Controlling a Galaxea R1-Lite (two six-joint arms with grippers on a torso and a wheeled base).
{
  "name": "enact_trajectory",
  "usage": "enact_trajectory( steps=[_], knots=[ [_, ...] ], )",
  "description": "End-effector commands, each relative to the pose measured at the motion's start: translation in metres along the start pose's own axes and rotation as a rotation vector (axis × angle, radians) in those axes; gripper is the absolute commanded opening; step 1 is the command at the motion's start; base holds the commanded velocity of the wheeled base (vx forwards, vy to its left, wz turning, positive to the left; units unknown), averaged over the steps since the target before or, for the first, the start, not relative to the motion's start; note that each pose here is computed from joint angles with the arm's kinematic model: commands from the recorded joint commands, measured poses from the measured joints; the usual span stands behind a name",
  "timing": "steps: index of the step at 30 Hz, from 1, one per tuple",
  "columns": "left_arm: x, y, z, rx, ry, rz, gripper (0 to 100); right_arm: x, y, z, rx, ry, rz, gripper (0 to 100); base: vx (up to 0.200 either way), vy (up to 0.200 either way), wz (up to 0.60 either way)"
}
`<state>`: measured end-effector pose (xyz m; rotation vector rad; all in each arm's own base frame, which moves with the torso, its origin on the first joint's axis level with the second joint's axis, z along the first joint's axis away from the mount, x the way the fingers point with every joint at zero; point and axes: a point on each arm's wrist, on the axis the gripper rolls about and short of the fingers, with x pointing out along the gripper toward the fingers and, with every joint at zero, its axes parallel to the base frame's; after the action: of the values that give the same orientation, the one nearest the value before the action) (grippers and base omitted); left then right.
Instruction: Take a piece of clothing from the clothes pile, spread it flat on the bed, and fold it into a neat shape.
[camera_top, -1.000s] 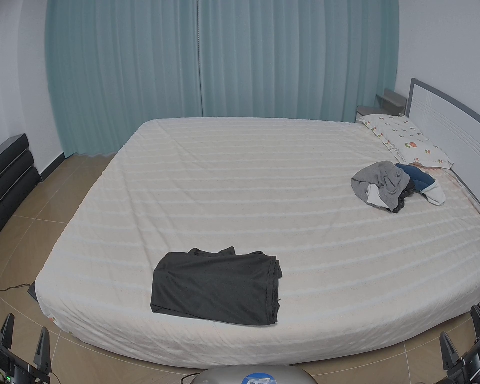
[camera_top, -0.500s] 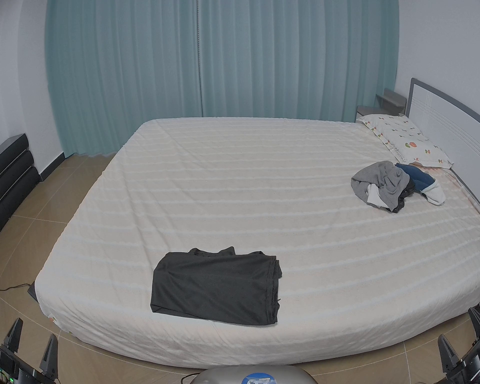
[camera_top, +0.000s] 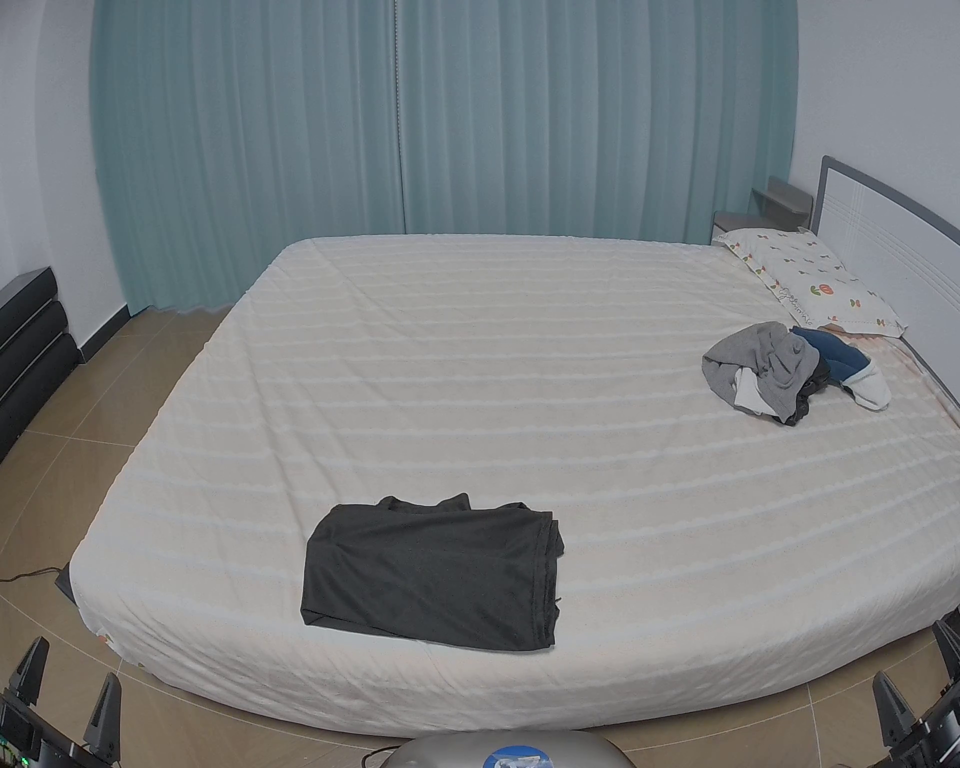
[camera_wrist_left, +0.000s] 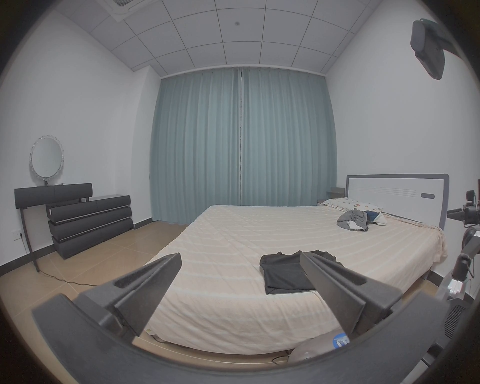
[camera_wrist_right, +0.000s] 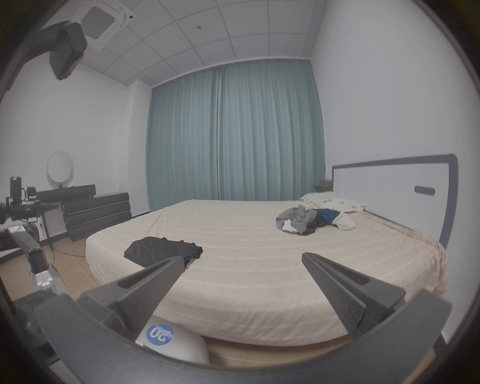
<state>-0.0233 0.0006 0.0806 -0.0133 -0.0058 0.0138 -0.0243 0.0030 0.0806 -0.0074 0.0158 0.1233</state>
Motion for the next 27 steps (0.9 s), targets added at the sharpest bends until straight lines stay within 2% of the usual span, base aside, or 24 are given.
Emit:
enact_trajectory(
  steps=[1, 4, 6, 7, 8, 11, 14, 18, 23, 27],
  knots=[
    [0.0014, 0.0001, -0.0048, 0.001, 0.018, 0.000, 100, -0.0019, 0.0001, 0.0017, 0.012, -0.012, -0.004, 100, 0.000, 0.000, 0.00],
    [0.0014, 0.0001, -0.0048, 0.000, 0.018, 0.000, 100, -0.0017, -0.0005, 0.0018, 0.005, -0.015, -0.033, 100, 0.000, 0.000, 0.00],
    [0.0014, 0.0001, -0.0048, 0.000, 0.018, 0.000, 100, -0.0016, -0.0005, 0.0014, -0.001, -0.013, -0.031, 100, 0.000, 0.000, 0.00],
    [0.0014, 0.0001, -0.0048, 0.000, 0.018, 0.000, 100, -0.0016, -0.0001, 0.0015, -0.050, -0.014, -0.012, 100, 0.000, 0.000, 0.00],
    [0.0014, 0.0001, -0.0048, 0.000, 0.018, 0.002, 100, -0.0016, 0.0002, 0.0014, -0.045, -0.013, -0.004, 100, 0.000, 0.000, 0.00],
    [0.0013, 0.0001, -0.0050, 0.000, 0.020, 0.003, 100, -0.0015, 0.0005, 0.0017, 0.065, -0.014, 0.018, 100, 0.000, 0.000, 0.00],
    [0.0012, 0.0001, -0.0049, -0.002, 0.016, 0.003, 100, -0.0015, 0.0007, 0.0013, 0.006, -0.015, 0.019, 100, 0.000, 0.000, 0.00],
    [0.0012, 0.0001, -0.0049, 0.000, 0.016, 0.003, 100, -0.0016, 0.0010, 0.0019, 0.007, -0.013, 0.038, 100, 0.000, 0.000, 0.00],
    [0.0014, 0.0001, -0.0048, 0.003, 0.018, 0.003, 100, -0.0015, 0.0013, 0.0018, -0.059, -0.021, 0.052, 100, 0.000, 0.000, 0.00],
    [0.0014, 0.0001, -0.0048, 0.003, 0.018, 0.003, 100, -0.0015, 0.0015, 0.0018, -0.059, -0.021, 0.059, 100, 0.000, 0.000, 0.00]
  ],
)
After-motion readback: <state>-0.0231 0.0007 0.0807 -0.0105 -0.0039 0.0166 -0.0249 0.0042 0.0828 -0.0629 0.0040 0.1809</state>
